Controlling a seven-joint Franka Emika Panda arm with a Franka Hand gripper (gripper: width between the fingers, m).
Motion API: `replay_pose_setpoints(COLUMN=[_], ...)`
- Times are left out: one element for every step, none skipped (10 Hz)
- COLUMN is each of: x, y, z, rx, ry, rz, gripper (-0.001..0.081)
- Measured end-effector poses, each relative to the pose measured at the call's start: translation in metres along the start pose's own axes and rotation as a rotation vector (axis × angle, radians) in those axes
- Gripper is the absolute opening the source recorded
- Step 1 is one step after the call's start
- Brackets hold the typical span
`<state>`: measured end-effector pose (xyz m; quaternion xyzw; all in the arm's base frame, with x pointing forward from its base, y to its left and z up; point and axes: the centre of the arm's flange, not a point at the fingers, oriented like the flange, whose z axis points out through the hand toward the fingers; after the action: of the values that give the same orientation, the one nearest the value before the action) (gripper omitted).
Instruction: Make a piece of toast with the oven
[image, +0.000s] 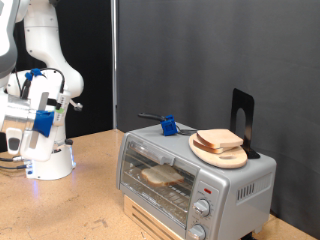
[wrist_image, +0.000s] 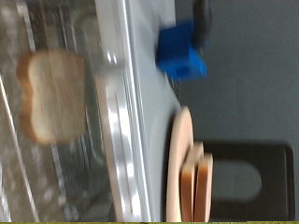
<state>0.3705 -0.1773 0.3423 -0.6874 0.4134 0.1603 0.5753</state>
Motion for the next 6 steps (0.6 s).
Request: replay_pose_setpoints(x=[0.011,0.023,0.036,0.043,0.041,0.034], y=[-0.010,-0.020,-0.031,-0.036,-0.034,-0.029], z=[-0.003,-0.006,-0.009,-0.009,-0.007,-0.004], rx=[0.042,0.100,0.180,0.231,0.208,0.147], ry=[0.018,0.060,0.134,0.182,0.159,0.072], rz=[0.026,0.043,0.049,0.058,0.055,0.023], gripper=[0.0806,0.0806,0.0806,0.0806,0.0806,0.0806])
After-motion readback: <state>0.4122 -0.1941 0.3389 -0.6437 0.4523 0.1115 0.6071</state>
